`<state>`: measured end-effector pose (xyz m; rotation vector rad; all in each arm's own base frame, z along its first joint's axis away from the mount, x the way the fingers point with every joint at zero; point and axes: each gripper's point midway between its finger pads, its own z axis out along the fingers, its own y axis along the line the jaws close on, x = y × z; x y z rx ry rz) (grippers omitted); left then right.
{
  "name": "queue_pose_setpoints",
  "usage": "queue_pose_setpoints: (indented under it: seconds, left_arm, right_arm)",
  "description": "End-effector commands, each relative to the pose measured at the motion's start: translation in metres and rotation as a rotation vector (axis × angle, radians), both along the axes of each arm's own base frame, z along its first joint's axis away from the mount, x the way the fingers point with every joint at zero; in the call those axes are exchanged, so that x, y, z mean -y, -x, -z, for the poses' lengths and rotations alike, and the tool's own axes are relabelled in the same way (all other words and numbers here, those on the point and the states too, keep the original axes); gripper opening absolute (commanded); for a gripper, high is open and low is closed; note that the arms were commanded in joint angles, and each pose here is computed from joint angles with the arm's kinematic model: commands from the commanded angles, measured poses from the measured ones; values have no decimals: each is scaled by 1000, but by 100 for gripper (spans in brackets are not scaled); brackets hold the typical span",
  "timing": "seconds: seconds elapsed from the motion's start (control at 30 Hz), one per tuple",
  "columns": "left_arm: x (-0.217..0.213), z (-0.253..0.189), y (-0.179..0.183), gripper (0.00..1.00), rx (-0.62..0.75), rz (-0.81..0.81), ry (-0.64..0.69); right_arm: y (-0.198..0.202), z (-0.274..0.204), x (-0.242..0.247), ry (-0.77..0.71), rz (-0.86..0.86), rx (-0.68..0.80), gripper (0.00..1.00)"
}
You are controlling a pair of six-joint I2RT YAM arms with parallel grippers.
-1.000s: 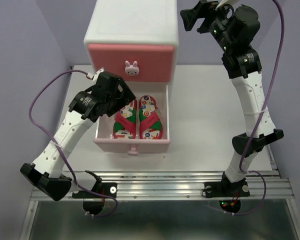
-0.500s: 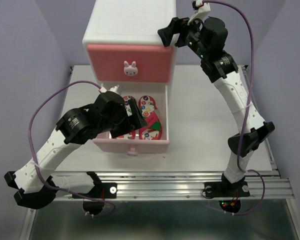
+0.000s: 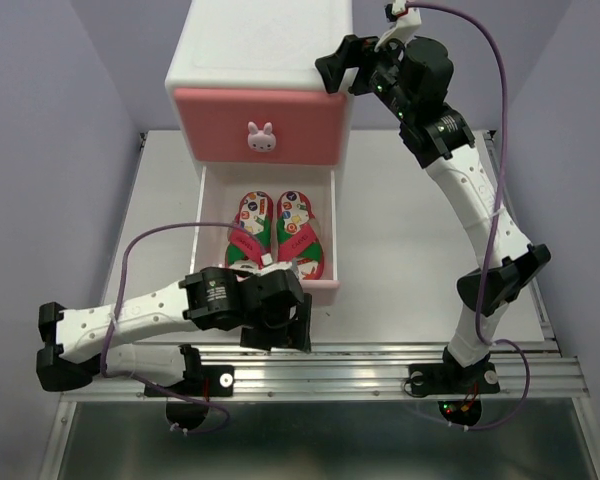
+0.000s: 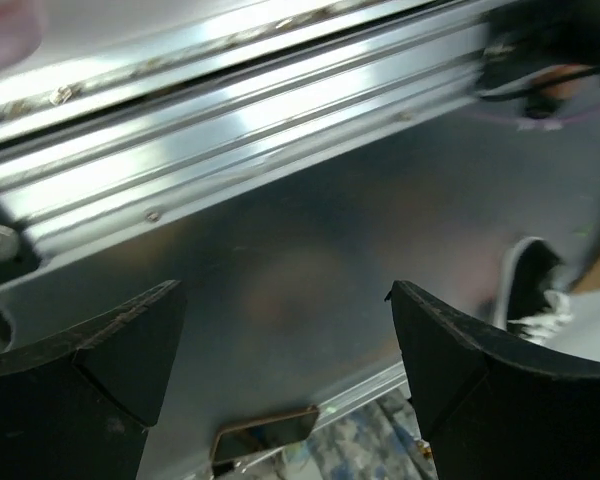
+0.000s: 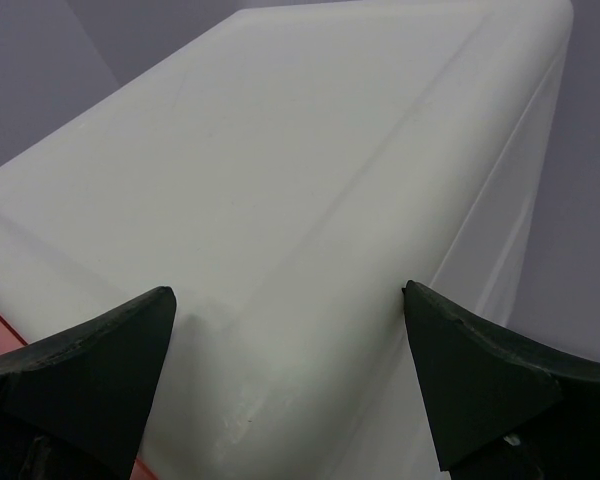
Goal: Place and organize the shoes in the shoe cabinet
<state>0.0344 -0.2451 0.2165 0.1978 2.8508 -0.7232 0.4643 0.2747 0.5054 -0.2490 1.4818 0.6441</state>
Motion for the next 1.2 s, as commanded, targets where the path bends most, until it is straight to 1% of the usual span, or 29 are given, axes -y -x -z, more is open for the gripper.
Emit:
queue_pose_setpoints:
  seconds: [0.0,0.03,0.07,0.1,0.13,0.2,0.23,0.33,0.37,0.43,0.47,0.5,0.53,0.57,0.6,0.67,0.73,0.83,0.9,0.93,1.07,1.17]
  left_arm:
    - [-19,41,0,95,-35,-164,-91]
    - [-18,45,-1,95,-43,-199,-86]
    - [-19,52,-4,95,-59,-281,-82]
    - [-18,54,-7,96,-63,-319,-73]
    - [-9,52,-10,96,-69,-346,-34]
    - [-6,60,-17,96,-57,-402,-29]
    - [-3,61,-21,96,-46,-415,-22]
    - [-6,71,-43,98,13,-438,-76]
    - [-8,71,-60,98,29,-470,-90]
    - [-14,69,-79,98,78,-459,-121]
    - [-17,62,-100,98,119,-501,-129]
    - [-20,56,-111,98,153,-508,-138]
    - [-21,43,-130,98,225,-496,-148]
    - [-27,35,-147,98,255,-528,-159]
    - [-25,26,-153,98,288,-514,-157]
    - [-29,3,-184,98,373,-536,-169]
    - [-39,-14,-208,98,427,-577,-187]
    - [-40,-50,-246,98,516,-599,-153]
    - [-38,-61,-265,99,564,-610,-145]
    - [-40,-65,-282,99,596,-625,-130]
    - [-35,-36,-316,98,564,-625,-170]
    - [-24,-30,-330,98,543,-635,-149]
  right_arm:
    - [13,90,-29,160,-91,-229,100]
    - [15,88,-28,159,-91,-224,100]
    - [15,93,-28,165,-91,-235,100]
    - [15,94,-27,168,-89,-237,100]
    - [16,94,-27,172,-91,-234,100]
    - [18,93,-25,174,-87,-231,100]
    - [17,93,-24,178,-84,-230,100]
    - [17,92,-23,188,-83,-219,100]
    - [17,92,-23,189,-81,-217,100]
    - [17,91,-22,190,-73,-213,100]
    - [17,90,-21,192,-72,-210,100]
    - [17,89,-20,191,-67,-207,100]
    - [17,89,-20,194,-66,-207,100]
    - [17,89,-19,197,-63,-205,100]
    - [17,90,-18,202,-63,-204,100]
    - [17,89,-16,209,-53,-200,100]
    - [16,89,-14,215,-45,-195,100]
    - [16,88,-11,226,-34,-188,100]
    - [15,90,-10,231,-25,-190,100]
    - [14,91,-9,236,-19,-189,100]
    - [11,89,-7,242,-2,-185,100]
    - [11,89,-6,247,7,-186,100]
